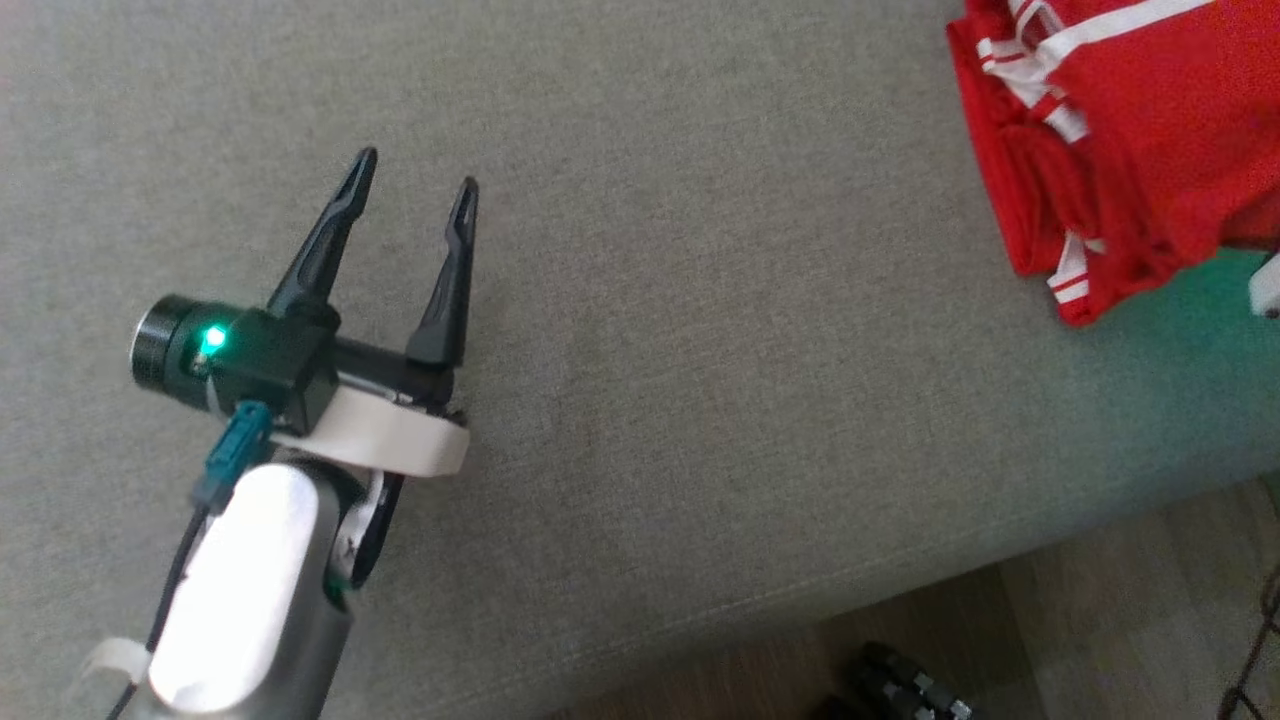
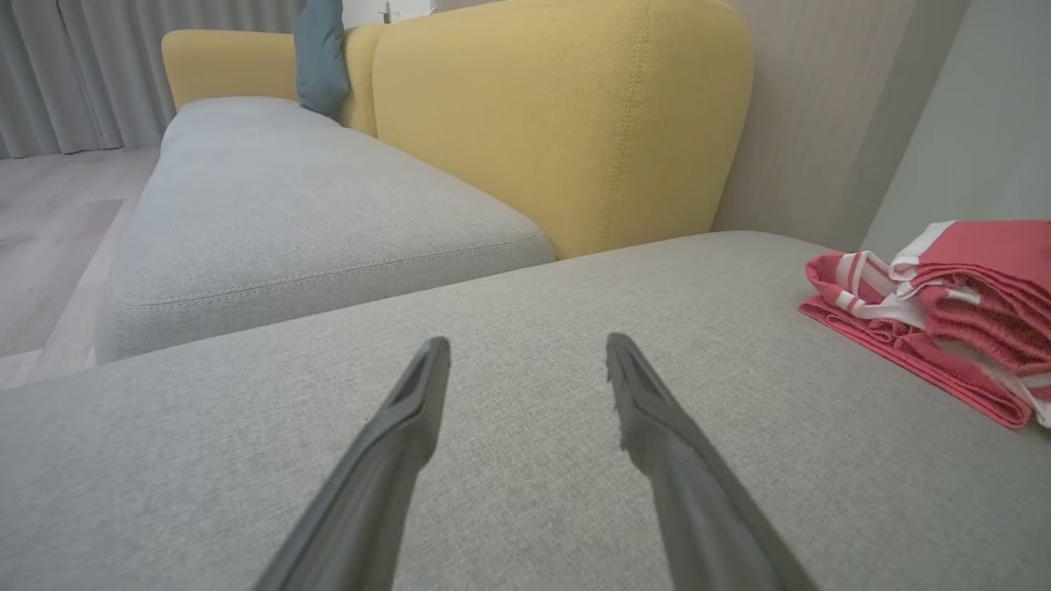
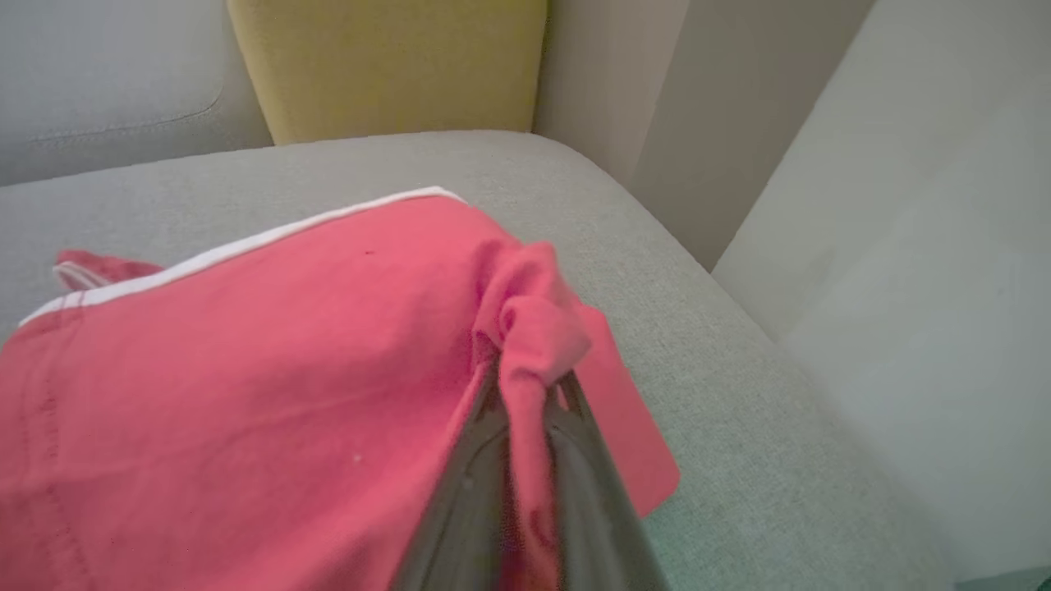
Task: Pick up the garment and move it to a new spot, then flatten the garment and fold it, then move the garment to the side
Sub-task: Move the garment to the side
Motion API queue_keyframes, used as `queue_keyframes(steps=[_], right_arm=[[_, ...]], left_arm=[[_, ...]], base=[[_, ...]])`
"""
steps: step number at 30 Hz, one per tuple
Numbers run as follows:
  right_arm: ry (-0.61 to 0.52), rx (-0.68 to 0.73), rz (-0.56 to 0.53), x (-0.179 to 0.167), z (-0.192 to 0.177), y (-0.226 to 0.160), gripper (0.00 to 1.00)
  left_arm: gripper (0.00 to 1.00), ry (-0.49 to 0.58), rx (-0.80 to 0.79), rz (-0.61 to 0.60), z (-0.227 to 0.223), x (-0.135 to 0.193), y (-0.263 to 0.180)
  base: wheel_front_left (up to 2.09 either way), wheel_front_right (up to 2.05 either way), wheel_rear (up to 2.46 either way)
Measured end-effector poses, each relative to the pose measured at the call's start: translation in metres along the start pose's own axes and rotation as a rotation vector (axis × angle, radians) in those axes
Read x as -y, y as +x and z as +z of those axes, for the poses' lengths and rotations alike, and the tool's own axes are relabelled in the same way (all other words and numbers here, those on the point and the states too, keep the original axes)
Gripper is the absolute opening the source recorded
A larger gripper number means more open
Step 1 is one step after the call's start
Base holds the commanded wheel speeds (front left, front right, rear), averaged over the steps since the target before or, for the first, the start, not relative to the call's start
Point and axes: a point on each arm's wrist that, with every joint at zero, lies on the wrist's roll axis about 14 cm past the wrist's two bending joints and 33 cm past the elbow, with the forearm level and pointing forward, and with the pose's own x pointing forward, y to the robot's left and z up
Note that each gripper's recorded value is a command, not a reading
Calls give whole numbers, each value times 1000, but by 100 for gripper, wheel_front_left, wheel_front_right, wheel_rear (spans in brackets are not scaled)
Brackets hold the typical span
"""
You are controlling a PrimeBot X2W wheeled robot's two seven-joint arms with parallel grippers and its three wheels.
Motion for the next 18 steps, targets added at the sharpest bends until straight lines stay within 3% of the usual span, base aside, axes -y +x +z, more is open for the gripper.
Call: queue_keyframes(steps=[5, 6, 7, 8, 9, 13, 18], right_arm=[[43, -31, -41, 6, -12, 12, 0], [44, -39, -48, 7, -16, 15, 8], [48, -48, -53, 8, -19, 17, 38], [51, -49, -60, 9, -22, 19, 78], [48, -53, -67, 10, -24, 20, 100], [18, -28, -68, 10, -23, 18, 100], [-11, 123, -66, 12, -5, -11, 100]], left_arm=[[100, -9, -8, -20, -11, 3, 7], [100, -14, -12, -25, -14, 3, 8], [100, -17, -15, -28, -16, 2, 9], [100, -18, -19, -27, -19, 1, 10], [100, -19, -23, -26, -21, 0, 10], [100, -9, -35, -27, -23, -1, 7], [100, 6, -13, 7, -5, -3, -4]], base=[[0, 0, 0], [0, 0, 0], [0, 0, 0], [0, 0, 0], [0, 0, 0], [0, 0, 0], [0, 0, 0]])
